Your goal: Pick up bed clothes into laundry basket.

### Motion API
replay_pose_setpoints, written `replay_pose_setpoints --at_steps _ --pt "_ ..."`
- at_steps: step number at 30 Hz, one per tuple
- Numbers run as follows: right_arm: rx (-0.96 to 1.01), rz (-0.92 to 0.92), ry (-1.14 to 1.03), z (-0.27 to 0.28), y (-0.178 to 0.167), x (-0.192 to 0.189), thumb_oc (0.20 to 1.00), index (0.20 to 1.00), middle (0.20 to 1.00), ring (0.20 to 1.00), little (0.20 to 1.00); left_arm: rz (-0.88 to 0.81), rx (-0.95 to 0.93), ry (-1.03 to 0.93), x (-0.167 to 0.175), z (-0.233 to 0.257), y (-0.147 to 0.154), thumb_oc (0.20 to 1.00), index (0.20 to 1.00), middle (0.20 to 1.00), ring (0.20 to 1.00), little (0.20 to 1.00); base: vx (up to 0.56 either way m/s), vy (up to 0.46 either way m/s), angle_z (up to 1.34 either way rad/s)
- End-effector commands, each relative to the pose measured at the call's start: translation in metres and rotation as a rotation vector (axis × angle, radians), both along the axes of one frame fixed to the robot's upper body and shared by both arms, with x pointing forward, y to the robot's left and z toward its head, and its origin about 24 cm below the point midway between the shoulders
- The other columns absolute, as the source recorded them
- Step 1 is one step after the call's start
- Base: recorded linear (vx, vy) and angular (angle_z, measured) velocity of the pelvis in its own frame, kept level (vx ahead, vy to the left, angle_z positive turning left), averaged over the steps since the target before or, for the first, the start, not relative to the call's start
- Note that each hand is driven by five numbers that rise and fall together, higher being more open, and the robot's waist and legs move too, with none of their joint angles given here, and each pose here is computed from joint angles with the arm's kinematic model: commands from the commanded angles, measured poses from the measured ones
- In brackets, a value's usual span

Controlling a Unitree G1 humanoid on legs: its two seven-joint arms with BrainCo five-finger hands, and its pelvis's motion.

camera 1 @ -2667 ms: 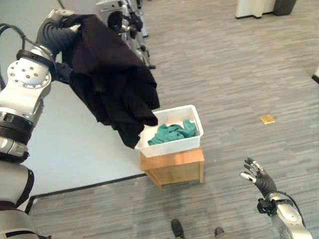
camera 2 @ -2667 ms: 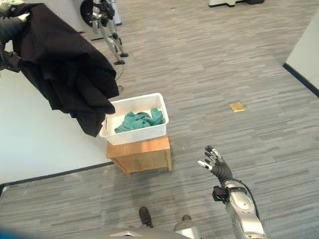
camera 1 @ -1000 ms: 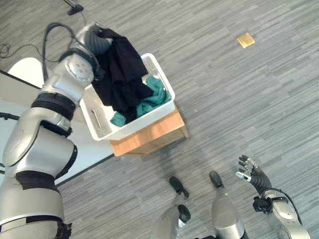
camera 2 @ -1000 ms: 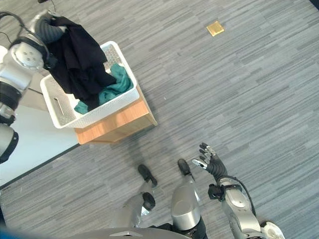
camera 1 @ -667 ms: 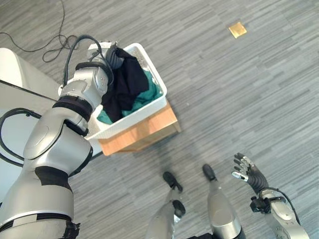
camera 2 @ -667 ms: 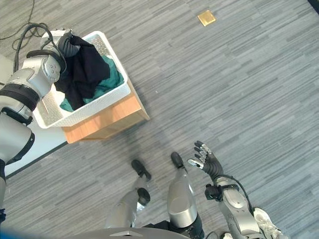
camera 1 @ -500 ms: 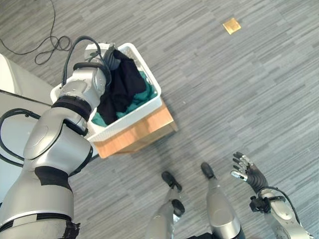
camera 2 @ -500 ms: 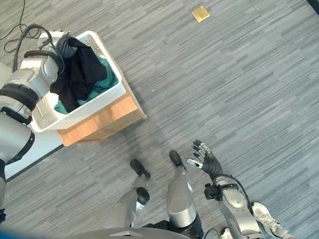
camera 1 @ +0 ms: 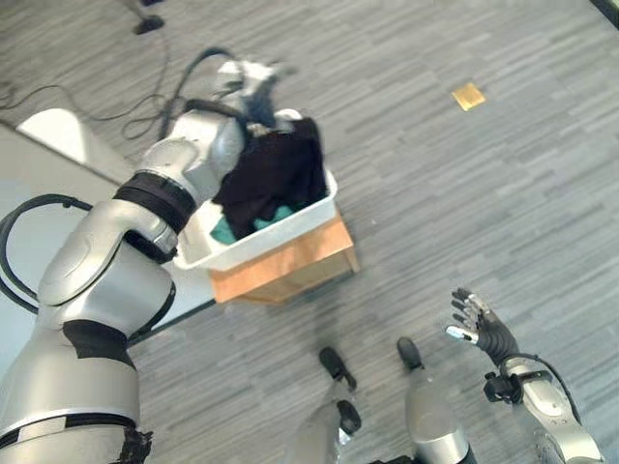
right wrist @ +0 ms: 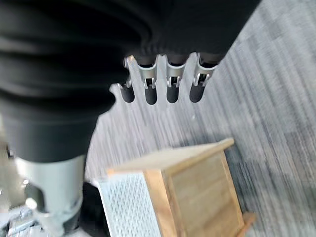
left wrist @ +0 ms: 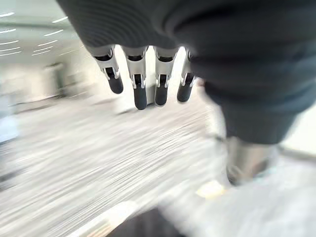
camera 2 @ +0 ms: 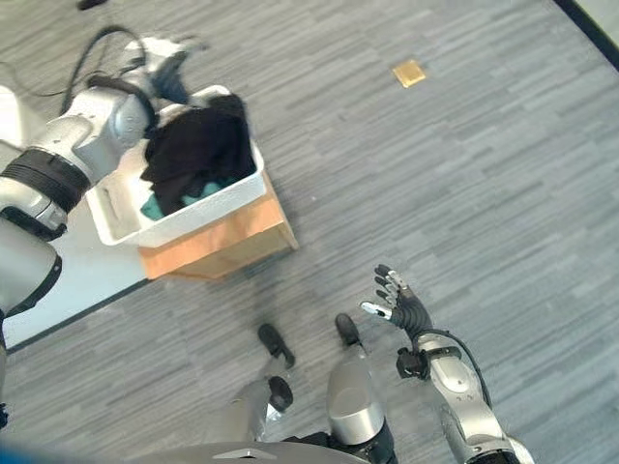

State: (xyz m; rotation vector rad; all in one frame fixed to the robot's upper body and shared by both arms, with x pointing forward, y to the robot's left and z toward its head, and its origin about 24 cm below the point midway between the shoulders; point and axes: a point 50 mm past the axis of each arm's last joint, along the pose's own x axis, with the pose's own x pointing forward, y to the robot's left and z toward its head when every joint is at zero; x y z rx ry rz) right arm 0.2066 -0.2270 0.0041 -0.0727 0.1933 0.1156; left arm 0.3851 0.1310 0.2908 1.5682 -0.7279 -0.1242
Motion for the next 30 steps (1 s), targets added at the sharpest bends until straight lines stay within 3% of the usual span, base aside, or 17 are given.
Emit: replay_pose_setpoints --at_steps 1,3,6,7,8,9,12,14,22,30 --pt "-0.088 -0.036 -0.102 0.017 -0.011 -0.005 1.0 1.0 1.0 1.0 1.0 0.002 -0.226 0.05 -0.012 -0.011 0.042 1.0 1.0 1.0 1.0 1.0 -0.02 0.021 0.05" --pt "-0.111 -0.078 -0.101 0.015 -0.018 -0.008 1.0 1.0 1.0 1.0 1.0 -0.045 -0.36 0.163 -0.032 -0.051 0.057 1.0 1.0 1.0 1.0 1.0 0.0 0.026 -0.07" --pt "-0.146 -0.105 -0.12 0.019 -0.025 -0.009 1.0 1.0 1.0 1.0 1.0 -0.072 -0.748 0.376 -0.076 -0.119 0.094 1.0 1.0 1.0 1.0 1.0 0.01 0.052 0.04" --pt "-0.147 -0.145 -0.143 0.022 -0.032 -0.013 1.0 1.0 1.0 1.0 1.0 -0.076 -1.125 0.532 -0.107 -0.172 0.105 1.0 1.0 1.0 1.0 1.0 0.09 0.087 0.1" --pt "-0.141 -0.175 -0.145 0.022 -0.036 -0.017 1.0 1.0 1.0 1.0 1.0 -0.035 -1.336 0.579 -0.124 -0.2 0.113 1.0 1.0 1.0 1.0 1.0 0.07 0.054 0.15" --pt "-0.142 -0.172 -0.144 0.022 -0.036 -0.017 1.0 1.0 1.0 1.0 1.0 -0.033 -1.338 0.579 -0.125 -0.2 0.113 1.0 1.0 1.0 1.0 1.0 0.05 0.013 0.23" --pt "-0.111 -0.232 -0.119 0.012 -0.041 -0.021 1.0 1.0 1.0 1.0 1.0 0.119 -1.822 0.599 -0.161 -0.263 0.117 1.0 1.0 1.0 1.0 1.0 0.05 0.005 0.36" --pt "-0.072 -0.255 -0.14 0.013 -0.037 -0.014 1.0 1.0 1.0 1.0 1.0 0.132 -2.041 0.507 -0.174 -0.274 0.113 1.0 1.0 1.0 1.0 1.0 0.03 0.02 0.71" --pt "0.021 -0.191 -0.257 0.034 -0.008 0.012 1.0 1.0 1.0 1.0 1.0 0.077 -1.898 0.532 -0.153 -0.258 0.091 1.0 1.0 1.0 1.0 1.0 0.0 0.033 0.44" --pt "0.078 -0.109 -0.203 0.022 0.012 0.01 1.0 1.0 1.0 1.0 1.0 0.117 -1.836 0.493 -0.154 -0.255 0.1 1.0 1.0 1.0 1.0 1.0 -0.01 0.025 0.04"
